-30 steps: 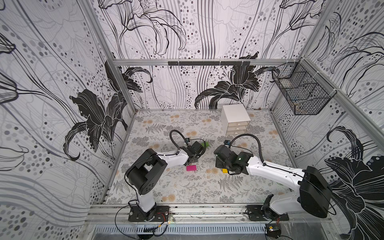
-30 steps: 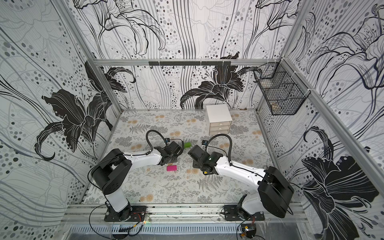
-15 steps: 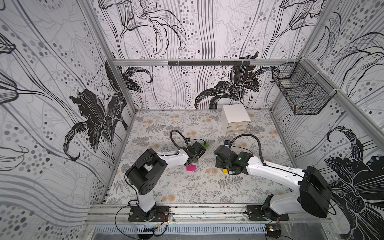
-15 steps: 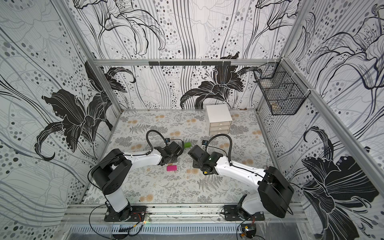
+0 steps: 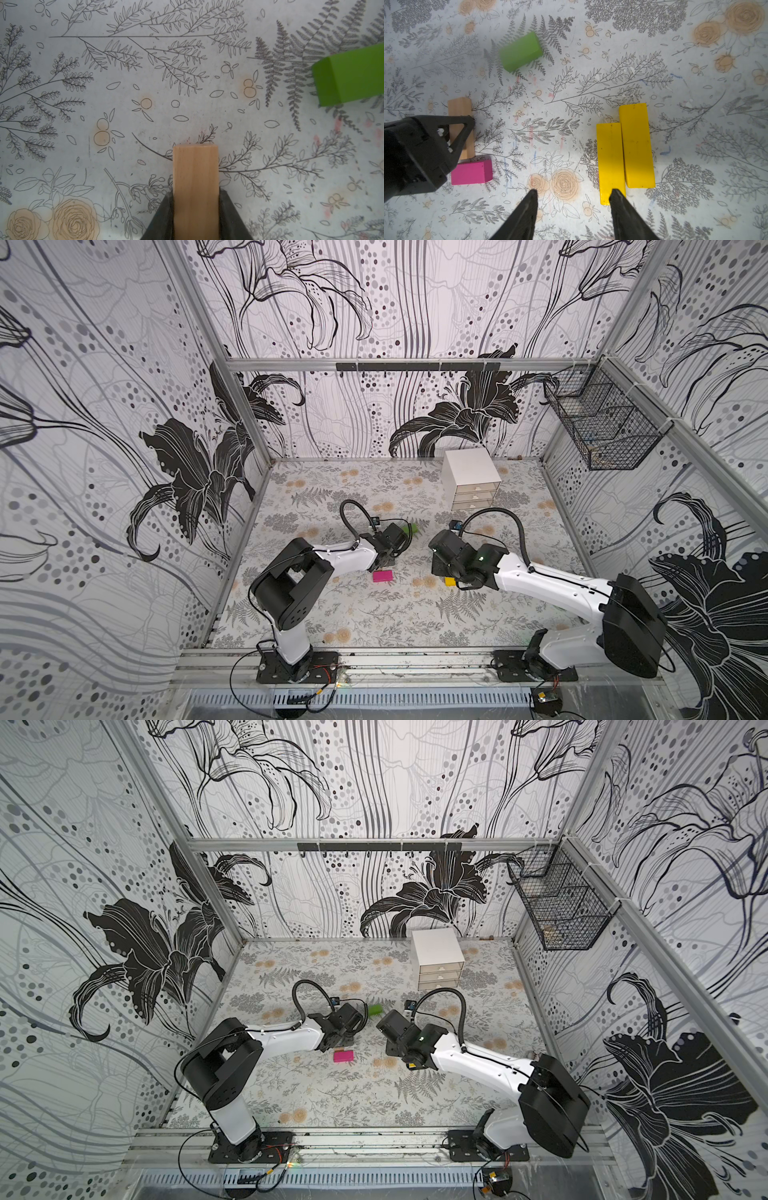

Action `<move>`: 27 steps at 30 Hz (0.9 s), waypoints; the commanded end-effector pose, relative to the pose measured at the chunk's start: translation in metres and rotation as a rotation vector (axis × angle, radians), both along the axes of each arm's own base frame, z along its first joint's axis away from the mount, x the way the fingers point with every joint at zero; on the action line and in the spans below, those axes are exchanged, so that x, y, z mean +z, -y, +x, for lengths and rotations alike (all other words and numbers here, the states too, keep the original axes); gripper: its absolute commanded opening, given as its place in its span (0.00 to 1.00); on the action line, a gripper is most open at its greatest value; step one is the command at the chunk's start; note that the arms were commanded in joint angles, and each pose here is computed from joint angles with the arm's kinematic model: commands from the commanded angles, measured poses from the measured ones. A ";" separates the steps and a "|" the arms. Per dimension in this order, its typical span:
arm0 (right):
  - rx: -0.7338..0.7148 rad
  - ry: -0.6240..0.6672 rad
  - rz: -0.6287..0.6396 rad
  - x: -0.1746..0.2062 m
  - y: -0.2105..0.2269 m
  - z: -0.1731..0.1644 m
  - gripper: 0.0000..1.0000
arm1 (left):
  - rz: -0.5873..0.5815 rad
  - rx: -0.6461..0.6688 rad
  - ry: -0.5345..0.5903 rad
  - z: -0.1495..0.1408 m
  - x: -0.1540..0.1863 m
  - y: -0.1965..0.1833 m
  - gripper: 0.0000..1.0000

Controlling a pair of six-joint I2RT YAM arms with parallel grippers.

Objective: Assemble the letter h with building blocks
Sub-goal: Adjust the building block at the center of the board.

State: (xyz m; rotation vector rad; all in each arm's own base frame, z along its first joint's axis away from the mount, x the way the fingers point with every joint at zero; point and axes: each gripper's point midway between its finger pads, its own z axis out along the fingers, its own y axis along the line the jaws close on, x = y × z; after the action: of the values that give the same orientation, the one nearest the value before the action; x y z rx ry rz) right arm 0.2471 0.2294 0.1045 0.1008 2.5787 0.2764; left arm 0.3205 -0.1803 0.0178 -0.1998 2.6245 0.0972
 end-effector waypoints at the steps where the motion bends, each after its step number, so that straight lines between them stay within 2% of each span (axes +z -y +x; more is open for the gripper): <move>1: -0.021 -0.001 0.004 -0.001 0.005 -0.003 0.59 | 0.034 -0.016 -0.039 -0.012 -0.005 -0.007 0.09; 7: -0.025 -0.002 0.004 -0.001 0.006 -0.003 0.59 | 0.022 -0.002 -0.040 -0.013 -0.006 -0.007 0.17; 15: -0.018 -0.002 0.013 -0.001 0.005 -0.004 0.63 | 0.018 0.010 -0.033 -0.014 -0.003 -0.009 0.43; 20: -0.013 -0.003 0.022 -0.001 0.003 -0.004 0.65 | 0.017 0.012 -0.009 -0.012 0.007 -0.010 0.53; 24: -0.009 -0.002 0.018 0.000 0.002 -0.003 0.69 | 0.010 0.009 0.009 -0.009 0.016 -0.009 0.64; 27: 0.011 -0.002 0.002 0.004 -0.004 0.001 0.77 | -0.008 0.007 0.036 -0.006 0.028 -0.007 0.66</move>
State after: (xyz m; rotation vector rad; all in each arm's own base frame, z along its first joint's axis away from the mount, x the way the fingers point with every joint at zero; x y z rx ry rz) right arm 0.2451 0.2290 0.1021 0.0946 2.5848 0.2814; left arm 0.3126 -0.1740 0.0279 -0.2110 2.6291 0.1007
